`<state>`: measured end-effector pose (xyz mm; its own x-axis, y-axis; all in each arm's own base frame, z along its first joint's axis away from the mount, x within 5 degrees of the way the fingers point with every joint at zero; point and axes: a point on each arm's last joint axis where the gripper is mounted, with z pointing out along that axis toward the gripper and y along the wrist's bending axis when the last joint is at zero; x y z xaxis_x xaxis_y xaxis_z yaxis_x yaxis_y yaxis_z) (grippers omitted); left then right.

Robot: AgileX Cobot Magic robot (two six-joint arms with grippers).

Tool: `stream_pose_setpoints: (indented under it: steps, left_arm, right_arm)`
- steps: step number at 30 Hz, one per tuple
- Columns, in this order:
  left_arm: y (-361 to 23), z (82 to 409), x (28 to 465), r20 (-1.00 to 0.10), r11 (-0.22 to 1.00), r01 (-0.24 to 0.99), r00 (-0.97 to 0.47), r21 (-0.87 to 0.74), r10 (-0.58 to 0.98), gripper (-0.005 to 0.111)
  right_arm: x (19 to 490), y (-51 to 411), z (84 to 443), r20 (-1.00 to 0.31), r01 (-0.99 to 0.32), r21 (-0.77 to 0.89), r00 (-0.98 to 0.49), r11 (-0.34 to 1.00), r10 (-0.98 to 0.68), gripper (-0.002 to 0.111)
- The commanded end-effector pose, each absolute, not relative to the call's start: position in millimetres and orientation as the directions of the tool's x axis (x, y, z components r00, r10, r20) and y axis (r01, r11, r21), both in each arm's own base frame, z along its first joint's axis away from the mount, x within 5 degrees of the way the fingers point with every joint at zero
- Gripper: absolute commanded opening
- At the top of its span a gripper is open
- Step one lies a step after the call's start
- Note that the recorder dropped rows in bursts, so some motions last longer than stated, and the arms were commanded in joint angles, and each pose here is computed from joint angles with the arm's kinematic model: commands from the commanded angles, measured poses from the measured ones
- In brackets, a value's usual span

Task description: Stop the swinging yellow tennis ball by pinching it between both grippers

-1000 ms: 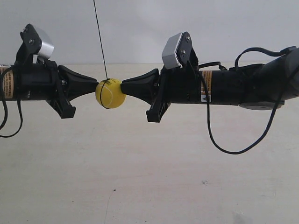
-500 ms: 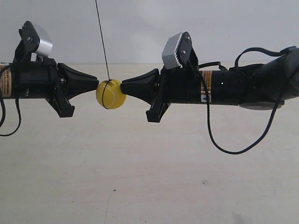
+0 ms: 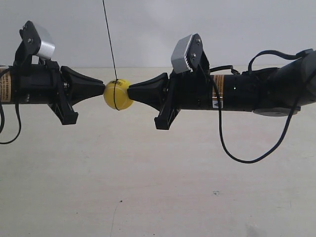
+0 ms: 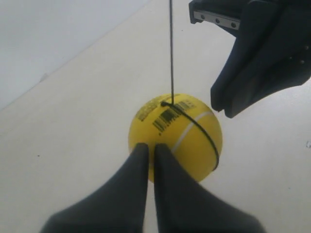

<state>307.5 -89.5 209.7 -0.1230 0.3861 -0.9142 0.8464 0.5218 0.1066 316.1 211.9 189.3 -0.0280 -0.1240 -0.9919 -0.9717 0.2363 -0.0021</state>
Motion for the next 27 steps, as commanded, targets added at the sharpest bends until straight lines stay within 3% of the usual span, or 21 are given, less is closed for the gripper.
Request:
stream_pose_setpoints:
  steps: [1, 19, 27]
  left_arm:
    - [-91, 213, 307, -0.917, 0.516, 0.849, -0.114, 0.110, 0.383, 0.005]
    - [-85, 209, 310, -0.897, 0.550, 0.825, -0.139, 0.129, 0.419, 0.005]
    - [-51, 218, 311, -0.903, 0.640, 0.764, -0.214, 0.084, 0.374, 0.005]
  right_arm:
    - [316, 214, 191, -0.992, -0.974, -0.013, -0.015, 0.226, -0.122, 0.000]
    - [319, 211, 189, -0.987, -0.967, -0.027, -0.015, 0.255, -0.160, 0.000]
    - [326, 192, 195, -0.986, -0.960, -0.038, -0.010, 0.278, -0.167, 0.000]
